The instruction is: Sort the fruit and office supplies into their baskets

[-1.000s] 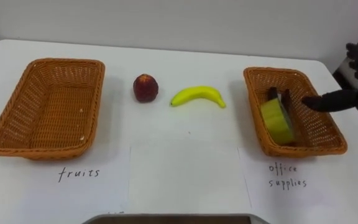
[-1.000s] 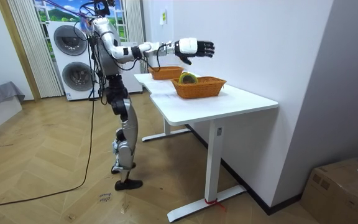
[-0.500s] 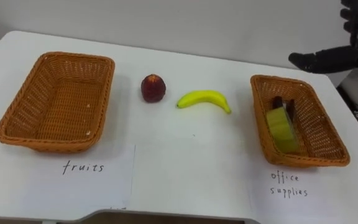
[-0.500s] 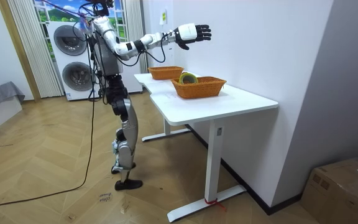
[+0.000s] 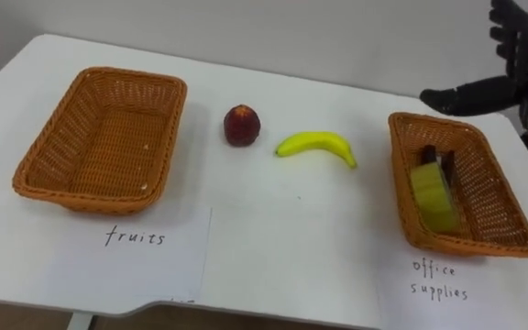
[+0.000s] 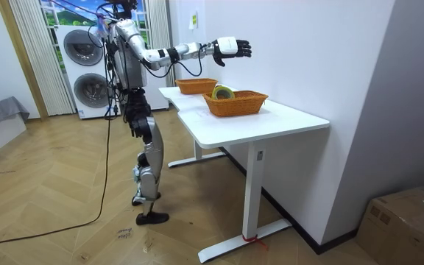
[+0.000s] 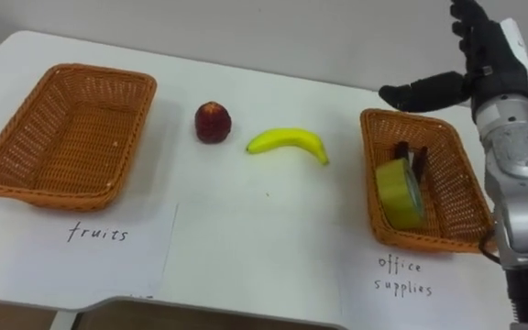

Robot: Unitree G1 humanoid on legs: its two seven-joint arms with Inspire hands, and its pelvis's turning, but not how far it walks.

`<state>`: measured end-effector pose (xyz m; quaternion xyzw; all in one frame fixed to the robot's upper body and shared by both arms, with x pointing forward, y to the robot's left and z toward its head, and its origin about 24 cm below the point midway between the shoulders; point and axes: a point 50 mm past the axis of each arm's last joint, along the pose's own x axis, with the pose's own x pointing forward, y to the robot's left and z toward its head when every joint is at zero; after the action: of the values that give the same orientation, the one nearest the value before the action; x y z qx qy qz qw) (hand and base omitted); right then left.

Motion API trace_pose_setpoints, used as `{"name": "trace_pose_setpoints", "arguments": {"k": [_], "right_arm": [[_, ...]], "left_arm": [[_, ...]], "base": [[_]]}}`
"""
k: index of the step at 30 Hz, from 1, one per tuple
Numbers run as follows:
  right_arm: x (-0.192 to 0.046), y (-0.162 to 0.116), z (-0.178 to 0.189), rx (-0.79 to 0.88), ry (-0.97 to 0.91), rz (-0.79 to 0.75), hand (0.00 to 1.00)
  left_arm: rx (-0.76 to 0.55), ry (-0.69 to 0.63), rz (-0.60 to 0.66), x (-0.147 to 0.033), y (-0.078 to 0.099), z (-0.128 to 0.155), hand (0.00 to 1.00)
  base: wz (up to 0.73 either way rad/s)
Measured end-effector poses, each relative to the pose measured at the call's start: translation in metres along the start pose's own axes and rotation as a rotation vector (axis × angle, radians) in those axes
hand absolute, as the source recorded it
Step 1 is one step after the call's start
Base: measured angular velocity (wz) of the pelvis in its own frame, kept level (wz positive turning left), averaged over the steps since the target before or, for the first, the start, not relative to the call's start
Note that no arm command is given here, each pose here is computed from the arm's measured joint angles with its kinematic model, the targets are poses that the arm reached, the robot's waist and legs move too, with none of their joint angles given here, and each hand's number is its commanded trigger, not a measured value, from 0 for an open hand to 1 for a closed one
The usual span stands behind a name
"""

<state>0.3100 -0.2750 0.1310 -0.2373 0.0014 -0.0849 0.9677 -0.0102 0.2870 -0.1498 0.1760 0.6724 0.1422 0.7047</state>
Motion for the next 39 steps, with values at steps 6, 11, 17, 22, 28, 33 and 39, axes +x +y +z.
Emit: {"name": "trace_pose_setpoints", "arguments": {"k": [6, 11, 17, 22, 28, 33, 39], "right_arm": [[0.009, 0.016, -0.015, -0.081, 0.082, 0.048, 0.00], [0.020, 0.030, -0.019, -0.137, 0.122, 0.105, 0.00], [0.030, 0.035, -0.020, -0.213, 0.147, 0.124, 0.00], [0.033, 0.038, -0.026, -0.312, 0.167, 0.137, 0.00], [0.034, 0.039, -0.029, -0.322, 0.174, 0.135, 0.00], [0.035, 0.039, -0.025, -0.329, 0.146, 0.111, 0.00], [0.041, 0.038, -0.010, -0.336, 0.085, 0.087, 0.00]], "left_arm": [[0.023, -0.037, 0.011, 0.002, 0.006, 0.018, 0.00], [0.067, -0.105, 0.007, 0.001, 0.007, 0.040, 0.00], [0.081, -0.142, 0.004, 0.001, 0.006, 0.054, 0.00], [0.079, -0.164, 0.008, 0.000, 0.007, 0.063, 0.00], [0.103, -0.185, 0.011, 0.000, 0.007, 0.067, 0.00], [0.108, -0.194, 0.012, 0.001, 0.007, 0.075, 0.00], [0.102, -0.228, 0.022, 0.000, 0.007, 0.082, 0.00]], "base": [[0.15], [0.04], [0.06], [0.00], [0.03], [-0.01], [0.03]]}}
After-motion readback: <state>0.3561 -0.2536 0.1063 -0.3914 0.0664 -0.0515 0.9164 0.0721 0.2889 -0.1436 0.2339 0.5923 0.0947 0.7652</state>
